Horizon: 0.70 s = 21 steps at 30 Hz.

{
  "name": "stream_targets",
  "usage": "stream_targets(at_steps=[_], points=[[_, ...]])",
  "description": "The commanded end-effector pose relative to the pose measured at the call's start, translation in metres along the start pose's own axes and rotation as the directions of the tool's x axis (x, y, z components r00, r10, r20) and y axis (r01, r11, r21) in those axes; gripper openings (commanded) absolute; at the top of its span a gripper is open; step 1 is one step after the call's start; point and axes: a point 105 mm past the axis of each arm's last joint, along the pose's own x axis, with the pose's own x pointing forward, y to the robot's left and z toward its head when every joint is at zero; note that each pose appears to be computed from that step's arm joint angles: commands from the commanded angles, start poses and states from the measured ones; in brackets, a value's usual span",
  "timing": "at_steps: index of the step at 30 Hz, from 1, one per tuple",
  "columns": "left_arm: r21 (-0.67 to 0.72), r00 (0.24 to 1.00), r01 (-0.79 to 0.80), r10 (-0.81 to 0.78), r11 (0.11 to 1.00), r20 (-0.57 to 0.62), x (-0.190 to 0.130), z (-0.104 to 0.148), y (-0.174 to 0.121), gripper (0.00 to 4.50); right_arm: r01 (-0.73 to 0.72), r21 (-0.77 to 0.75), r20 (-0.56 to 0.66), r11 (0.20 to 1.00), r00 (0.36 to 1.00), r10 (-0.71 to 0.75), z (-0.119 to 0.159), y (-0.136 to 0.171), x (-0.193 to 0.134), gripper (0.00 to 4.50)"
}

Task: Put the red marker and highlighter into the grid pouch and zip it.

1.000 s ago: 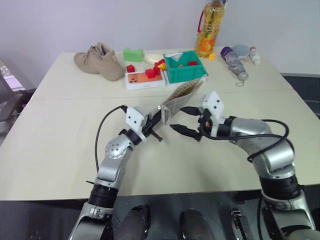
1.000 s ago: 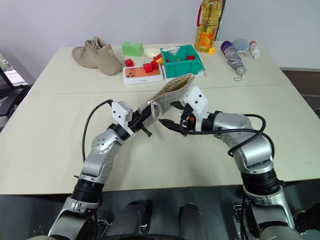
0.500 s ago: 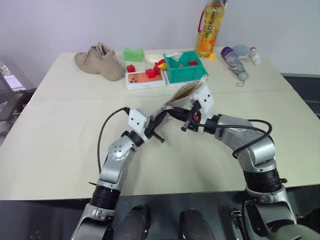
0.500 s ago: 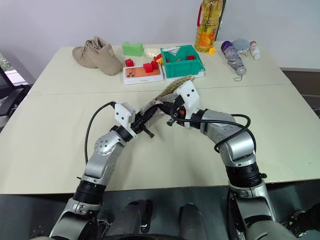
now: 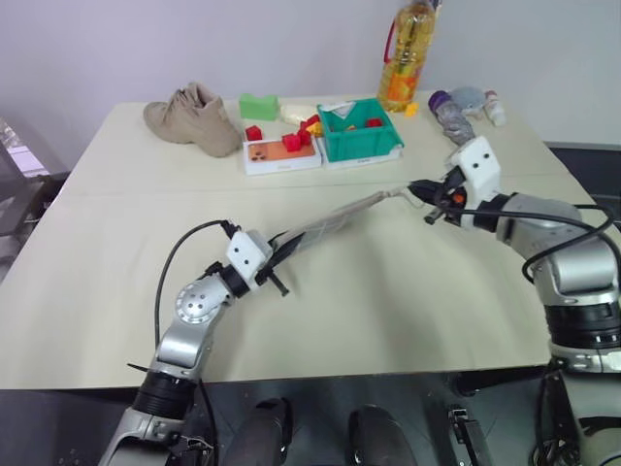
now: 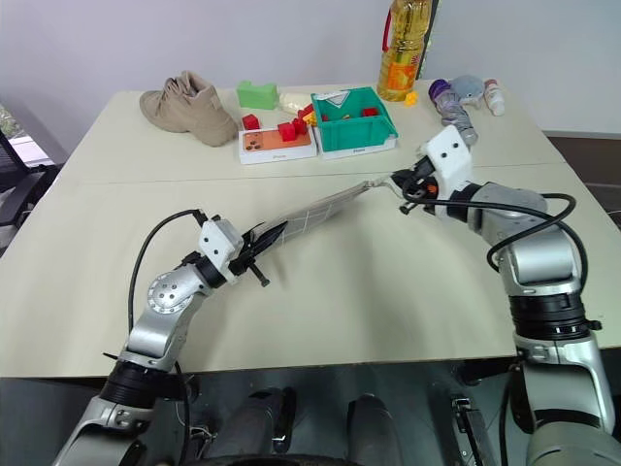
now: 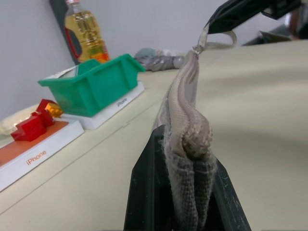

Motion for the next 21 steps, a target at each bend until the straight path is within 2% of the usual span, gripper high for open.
stream_targets(at_steps=[1,2,5,7,11,12,15,18,21], points=[[-0.021,1.000,-0.006,0.006,1.000,-0.029,-0.013,-0.003,0.008,0.00,-0.008,-0.058,-0.008,0.998,1.000,0.007,-0.001,-0.005,-0.011,0.02],[-0.036,0.999,0.000,-0.001,0.999,-0.033,-0.014,-0.004,0.008,0.00,-0.047,-0.053,-0.011,0.998,0.999,0.046,-0.003,0.002,-0.012,0.02],[-0.118,0.998,-0.004,-0.003,0.993,-0.064,-0.018,-0.009,0.011,0.96,-0.164,-0.019,-0.019,0.986,0.986,0.163,-0.013,0.022,-0.015,0.85],[-0.149,0.995,-0.006,-0.009,0.989,-0.096,-0.022,-0.012,0.012,1.95,-0.227,-0.009,-0.031,0.974,0.973,0.227,-0.021,0.035,-0.018,1.82],[-0.164,0.981,-0.091,0.061,0.982,-0.182,-0.041,-0.020,0.022,3.98,-0.243,0.029,-0.032,0.970,0.969,0.244,-0.033,0.040,-0.026,3.96],[-0.172,0.973,-0.121,0.083,0.978,-0.214,-0.049,-0.023,0.025,4.45,-0.245,0.033,-0.034,0.969,0.969,0.247,-0.037,0.040,-0.029,4.01],[-0.186,0.947,-0.219,0.162,0.958,-0.277,-0.074,-0.029,0.034,4.45,-0.228,0.059,-0.020,0.972,0.973,0.229,-0.044,0.037,-0.036,4.01],[-0.201,0.889,-0.361,0.271,0.911,-0.370,-0.111,-0.041,0.045,4.45,-0.158,0.088,0.033,0.983,0.987,0.156,-0.048,0.026,-0.039,4.01],[-0.174,0.830,-0.443,0.328,0.879,-0.452,-0.133,-0.050,0.049,4.45,-0.139,0.110,0.047,0.984,0.990,0.135,-0.053,0.023,-0.041,4.01]])
